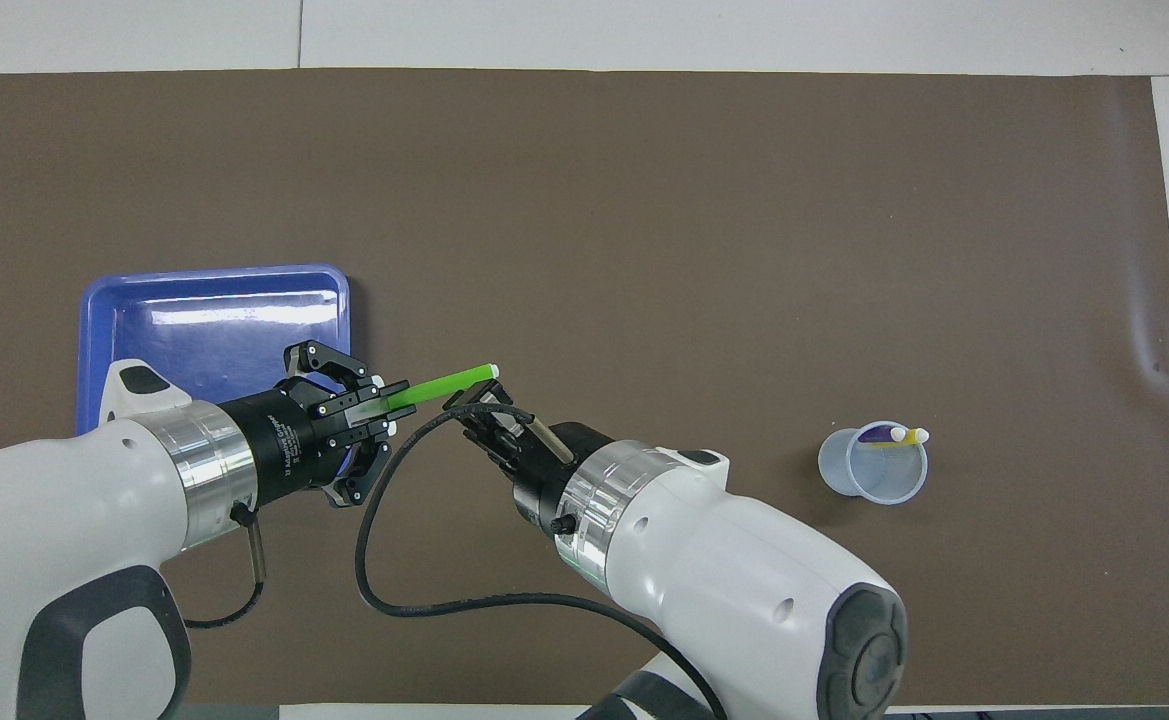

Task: Right arm passes pens to left for tray arrangement
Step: 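Open the right gripper and carry the green pen over the tray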

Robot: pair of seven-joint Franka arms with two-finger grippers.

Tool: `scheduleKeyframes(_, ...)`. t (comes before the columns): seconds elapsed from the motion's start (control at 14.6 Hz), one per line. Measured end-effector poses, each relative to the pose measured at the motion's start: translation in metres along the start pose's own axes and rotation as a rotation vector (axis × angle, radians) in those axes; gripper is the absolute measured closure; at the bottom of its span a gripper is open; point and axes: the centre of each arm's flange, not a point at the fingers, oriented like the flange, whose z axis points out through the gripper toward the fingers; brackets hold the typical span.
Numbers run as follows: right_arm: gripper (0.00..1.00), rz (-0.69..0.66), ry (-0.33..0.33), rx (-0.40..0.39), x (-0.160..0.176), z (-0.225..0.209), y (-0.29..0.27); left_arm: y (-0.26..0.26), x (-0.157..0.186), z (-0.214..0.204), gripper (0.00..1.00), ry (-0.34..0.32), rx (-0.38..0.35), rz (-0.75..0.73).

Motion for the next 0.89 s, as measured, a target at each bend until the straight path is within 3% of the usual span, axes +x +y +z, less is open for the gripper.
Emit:
scheduleKeyframes(0.21,0.32,-0.027,-0.043,-0.134,0.008,0.002,0.011,0.009,0.008,-0.005,0.82,0.001,-0.015,-0.015)
scheduleKeyframes(0.41,0.02,-0.107,-0.102,-0.276,0.039,-0.019,0.02,0.017,0.017,-0.008,0.82,0.007,-0.027,-0.014)
scheduleKeyframes(0.76,0.0,-0.527,-0.218,-0.461,0.128,-0.069,0.05,0.045,0.037,-0.015,0.82,0.018,-0.038,0.065)
scheduleKeyframes(0.89,0.0,-0.712,-0.255,-0.545,0.16,-0.085,0.066,0.071,0.064,-0.017,0.82,0.027,0.025,0.169)
